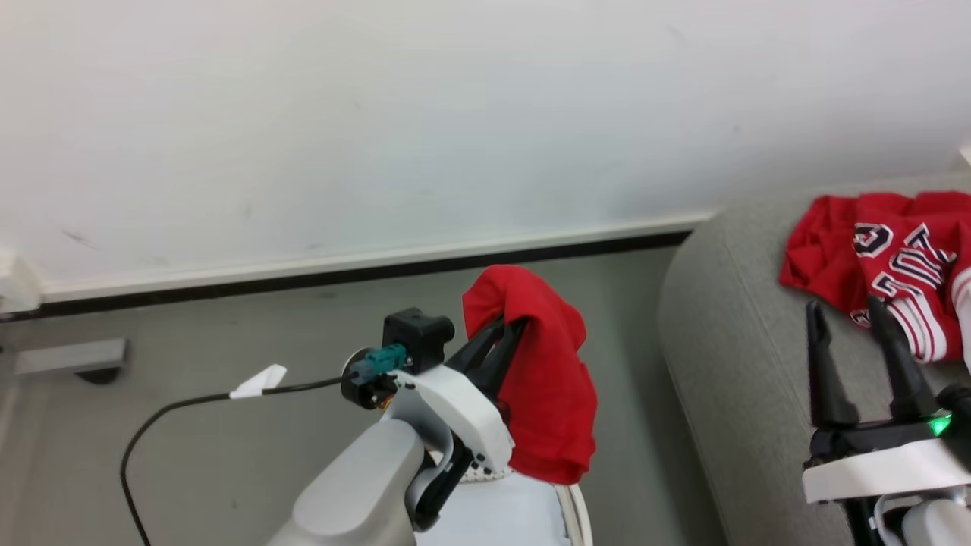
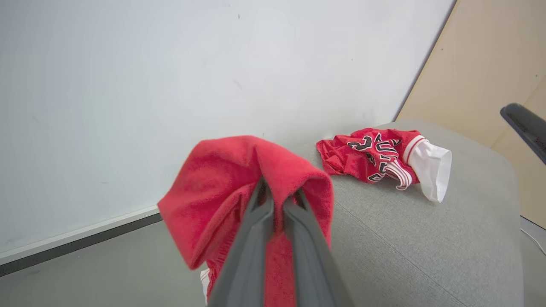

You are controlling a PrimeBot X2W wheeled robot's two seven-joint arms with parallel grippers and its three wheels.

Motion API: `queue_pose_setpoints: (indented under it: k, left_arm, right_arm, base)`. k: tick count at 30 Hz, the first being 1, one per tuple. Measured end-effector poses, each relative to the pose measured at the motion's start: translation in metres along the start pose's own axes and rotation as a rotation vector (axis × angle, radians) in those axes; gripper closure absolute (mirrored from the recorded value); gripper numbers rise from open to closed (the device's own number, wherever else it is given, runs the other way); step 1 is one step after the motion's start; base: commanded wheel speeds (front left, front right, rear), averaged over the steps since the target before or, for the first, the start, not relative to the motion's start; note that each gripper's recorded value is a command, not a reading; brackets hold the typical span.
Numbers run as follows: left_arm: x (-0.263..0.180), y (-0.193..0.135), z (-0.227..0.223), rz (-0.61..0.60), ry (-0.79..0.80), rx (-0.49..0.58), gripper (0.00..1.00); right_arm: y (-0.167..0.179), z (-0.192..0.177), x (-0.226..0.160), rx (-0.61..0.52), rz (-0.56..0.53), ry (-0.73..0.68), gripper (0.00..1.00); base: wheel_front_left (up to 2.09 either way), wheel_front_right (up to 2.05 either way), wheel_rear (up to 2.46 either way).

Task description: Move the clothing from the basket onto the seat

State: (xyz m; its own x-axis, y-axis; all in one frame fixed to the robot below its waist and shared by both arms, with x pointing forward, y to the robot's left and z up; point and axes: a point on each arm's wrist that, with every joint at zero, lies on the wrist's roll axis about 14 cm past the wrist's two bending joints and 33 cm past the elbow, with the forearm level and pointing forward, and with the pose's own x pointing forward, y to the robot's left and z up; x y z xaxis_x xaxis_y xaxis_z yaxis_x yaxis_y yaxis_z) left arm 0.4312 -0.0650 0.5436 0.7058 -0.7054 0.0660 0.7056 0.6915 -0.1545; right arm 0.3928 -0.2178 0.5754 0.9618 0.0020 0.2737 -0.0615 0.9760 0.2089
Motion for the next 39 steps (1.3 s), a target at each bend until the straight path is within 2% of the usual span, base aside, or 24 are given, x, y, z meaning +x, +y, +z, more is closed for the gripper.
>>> queue_pose_setpoints:
  k: [7,16,22,28,39]
  left_arm:
    - [-0.009,0.002,0.064,0.007,-0.135,0.019,1.00]
    - [-0.017,-0.001,0.123,-0.003,-0.257,0.053,1.00]
    - [-0.021,-0.001,0.130,0.008,-0.273,0.047,1.00]
    - [-0.023,-0.003,0.132,0.009,-0.278,0.042,1.00]
    - [-0.031,-0.008,0.131,0.002,-0.267,0.052,1.00]
  right_arm:
    - [0.046,-0.015,-0.003,0.048,0.116,0.040,0.00]
    - [0.077,-0.029,-0.007,0.073,0.199,0.084,0.00]
    - [0.085,-0.034,-0.010,0.071,0.227,0.101,0.00]
    - [0.108,-0.042,-0.017,0.070,0.308,0.133,0.00]
    - [0.175,-0.061,-0.027,0.099,0.517,0.209,0.00]
  base:
    - [0.00,0.00,0.00]
    - [0.00,0.00,0.00]
    - [0.00,0.00,0.00]
    - [0.00,0.00,0.00]
    - [0.00,0.00,0.00]
